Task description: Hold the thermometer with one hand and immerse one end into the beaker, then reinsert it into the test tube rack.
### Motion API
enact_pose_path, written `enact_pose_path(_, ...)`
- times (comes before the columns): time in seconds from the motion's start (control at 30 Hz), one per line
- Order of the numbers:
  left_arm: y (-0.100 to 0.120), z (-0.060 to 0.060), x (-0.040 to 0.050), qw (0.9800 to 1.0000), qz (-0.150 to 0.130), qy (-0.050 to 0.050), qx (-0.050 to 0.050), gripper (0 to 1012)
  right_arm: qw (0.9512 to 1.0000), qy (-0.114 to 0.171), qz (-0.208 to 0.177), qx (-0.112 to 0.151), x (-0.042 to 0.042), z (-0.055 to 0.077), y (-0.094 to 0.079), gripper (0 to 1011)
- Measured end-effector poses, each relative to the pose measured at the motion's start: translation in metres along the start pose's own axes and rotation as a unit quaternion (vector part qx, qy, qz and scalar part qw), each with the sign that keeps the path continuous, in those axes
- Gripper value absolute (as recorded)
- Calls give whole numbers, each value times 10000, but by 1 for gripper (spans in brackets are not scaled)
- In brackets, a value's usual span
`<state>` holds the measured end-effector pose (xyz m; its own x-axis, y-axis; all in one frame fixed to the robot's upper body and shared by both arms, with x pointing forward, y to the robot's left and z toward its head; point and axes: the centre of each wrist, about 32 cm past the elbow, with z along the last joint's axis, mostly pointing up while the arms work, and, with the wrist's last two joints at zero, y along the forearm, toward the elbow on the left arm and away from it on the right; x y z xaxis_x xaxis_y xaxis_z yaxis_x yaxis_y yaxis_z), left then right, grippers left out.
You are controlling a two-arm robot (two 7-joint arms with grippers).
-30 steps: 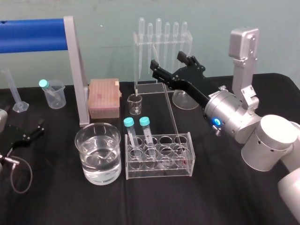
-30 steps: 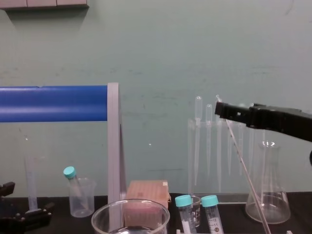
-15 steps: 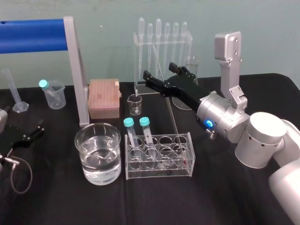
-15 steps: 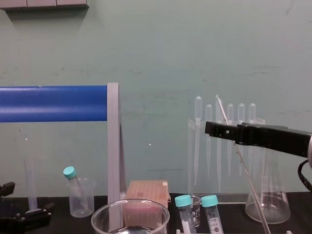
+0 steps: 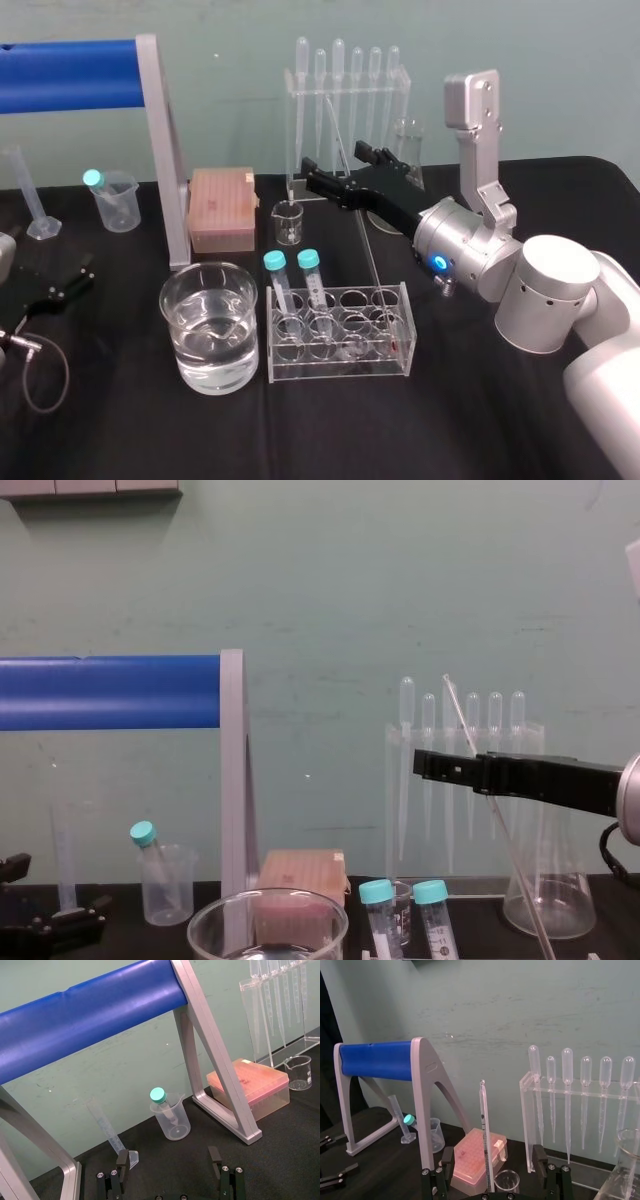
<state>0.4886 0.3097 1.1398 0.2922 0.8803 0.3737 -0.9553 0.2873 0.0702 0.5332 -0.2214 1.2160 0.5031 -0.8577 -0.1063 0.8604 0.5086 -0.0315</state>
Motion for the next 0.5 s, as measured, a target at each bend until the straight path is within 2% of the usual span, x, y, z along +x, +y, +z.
enact_pose_path(0.5,0,0,0,10000,0,0,0,1008,10000,25,33,-4,0,-3,-2,1002)
